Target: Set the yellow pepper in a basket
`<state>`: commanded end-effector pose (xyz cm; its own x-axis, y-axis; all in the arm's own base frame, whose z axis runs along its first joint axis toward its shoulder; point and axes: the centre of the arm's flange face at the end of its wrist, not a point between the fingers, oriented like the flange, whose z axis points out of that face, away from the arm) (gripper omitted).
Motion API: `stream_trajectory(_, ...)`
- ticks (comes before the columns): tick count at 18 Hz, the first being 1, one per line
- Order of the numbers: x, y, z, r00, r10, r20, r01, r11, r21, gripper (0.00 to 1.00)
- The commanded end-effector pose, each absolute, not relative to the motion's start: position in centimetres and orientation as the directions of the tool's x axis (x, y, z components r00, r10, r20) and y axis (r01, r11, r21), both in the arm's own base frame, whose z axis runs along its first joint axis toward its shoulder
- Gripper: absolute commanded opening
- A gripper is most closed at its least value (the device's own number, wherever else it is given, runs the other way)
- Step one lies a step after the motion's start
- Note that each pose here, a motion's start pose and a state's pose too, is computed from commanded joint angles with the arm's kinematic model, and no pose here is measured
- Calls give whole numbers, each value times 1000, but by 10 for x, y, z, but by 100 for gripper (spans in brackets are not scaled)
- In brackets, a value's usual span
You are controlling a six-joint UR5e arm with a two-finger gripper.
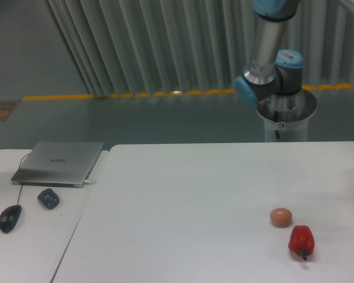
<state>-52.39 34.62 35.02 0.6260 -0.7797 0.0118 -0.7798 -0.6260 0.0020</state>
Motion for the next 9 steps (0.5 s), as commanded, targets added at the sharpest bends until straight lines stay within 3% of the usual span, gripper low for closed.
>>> stream_trajectory(9, -522, 347, 352, 628, -778, 9, -778, -628, 4, 100)
